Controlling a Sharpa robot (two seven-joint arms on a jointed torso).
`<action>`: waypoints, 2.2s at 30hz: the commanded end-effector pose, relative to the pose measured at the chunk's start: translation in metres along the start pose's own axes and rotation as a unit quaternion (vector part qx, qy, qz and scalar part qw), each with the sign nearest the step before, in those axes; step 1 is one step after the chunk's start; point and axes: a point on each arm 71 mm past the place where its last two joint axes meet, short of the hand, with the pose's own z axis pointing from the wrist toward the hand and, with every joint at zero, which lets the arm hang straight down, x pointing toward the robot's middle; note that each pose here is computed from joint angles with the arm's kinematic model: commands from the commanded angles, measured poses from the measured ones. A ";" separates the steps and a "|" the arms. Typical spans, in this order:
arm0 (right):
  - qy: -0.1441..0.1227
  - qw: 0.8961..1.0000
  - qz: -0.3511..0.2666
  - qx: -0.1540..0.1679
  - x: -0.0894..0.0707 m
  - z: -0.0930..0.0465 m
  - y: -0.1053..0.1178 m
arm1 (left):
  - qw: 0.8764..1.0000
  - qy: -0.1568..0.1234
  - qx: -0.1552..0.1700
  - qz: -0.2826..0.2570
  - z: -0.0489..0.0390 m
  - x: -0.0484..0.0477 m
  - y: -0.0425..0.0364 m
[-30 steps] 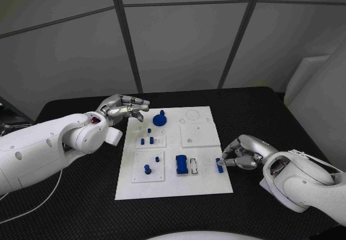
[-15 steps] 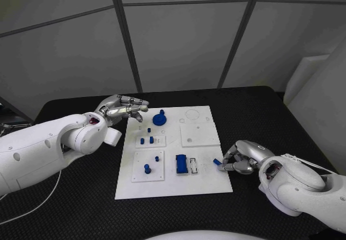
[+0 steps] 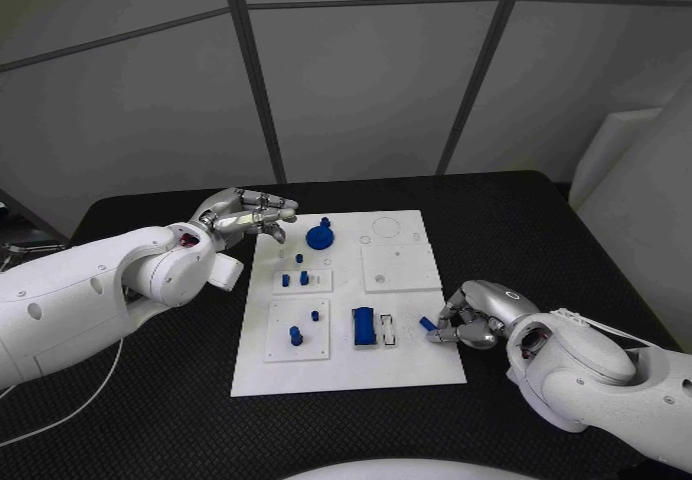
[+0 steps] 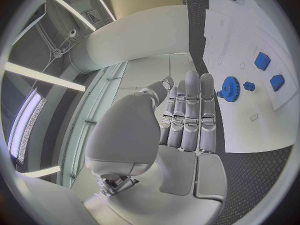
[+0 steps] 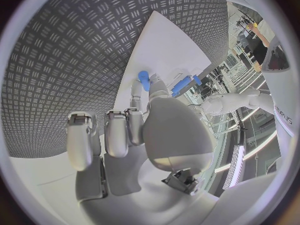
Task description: Assemble the parts on the task board
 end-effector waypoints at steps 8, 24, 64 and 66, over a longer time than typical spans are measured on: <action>0.028 0.998 -0.064 0.010 0.011 0.004 0.004 | 1.000 0.004 0.004 -0.003 0.0002 0.0009 -0.0012; 0.025 0.999 0.021 0.025 0.011 -0.002 0.014 | 1.000 0.004 0.003 -0.003 -0.0006 0.0003 -0.0010; 0.070 0.984 0.167 0.005 0.028 0.009 0.050 | 1.000 0.008 0.002 -0.004 -0.0016 0.0017 -0.0016; 0.071 0.983 0.167 0.004 0.029 0.010 0.051 | 1.000 0.008 0.002 -0.004 -0.0016 0.0017 -0.0015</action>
